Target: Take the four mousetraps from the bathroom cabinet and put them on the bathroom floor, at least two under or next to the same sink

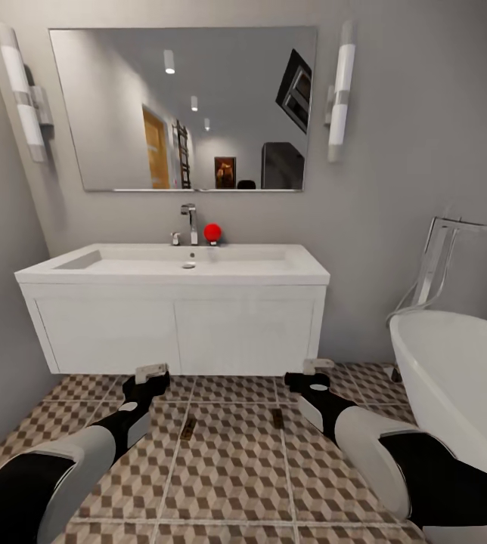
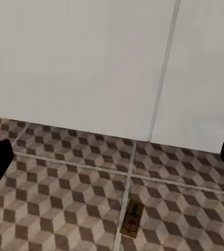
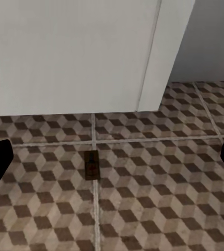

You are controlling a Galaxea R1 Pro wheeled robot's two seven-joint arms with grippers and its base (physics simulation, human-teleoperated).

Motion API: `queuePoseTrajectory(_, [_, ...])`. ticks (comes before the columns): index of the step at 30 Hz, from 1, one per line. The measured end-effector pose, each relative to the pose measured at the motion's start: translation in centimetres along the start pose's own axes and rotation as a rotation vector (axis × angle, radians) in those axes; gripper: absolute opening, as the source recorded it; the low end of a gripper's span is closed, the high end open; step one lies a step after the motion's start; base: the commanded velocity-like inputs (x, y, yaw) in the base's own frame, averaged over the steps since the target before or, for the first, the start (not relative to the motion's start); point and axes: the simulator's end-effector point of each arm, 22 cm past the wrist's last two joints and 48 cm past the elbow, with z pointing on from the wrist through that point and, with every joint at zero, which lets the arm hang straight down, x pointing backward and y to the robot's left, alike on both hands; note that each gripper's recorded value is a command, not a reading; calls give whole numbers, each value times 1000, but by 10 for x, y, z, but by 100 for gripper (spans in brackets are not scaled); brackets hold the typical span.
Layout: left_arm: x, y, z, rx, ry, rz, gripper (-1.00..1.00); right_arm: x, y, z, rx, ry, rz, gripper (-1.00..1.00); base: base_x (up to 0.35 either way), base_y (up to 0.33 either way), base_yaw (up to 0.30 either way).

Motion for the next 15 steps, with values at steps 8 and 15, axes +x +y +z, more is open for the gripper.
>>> queuePoseTrajectory(8, [-18,-1,-1,0,1,-1,100,-18,0,-4,0,0,0,100,0,0,0])
queuePoseTrajectory(15, [-33,-2,-2,-1,2,-1,100,-33,-3,-8,7,-1,2,100,0,0,0])
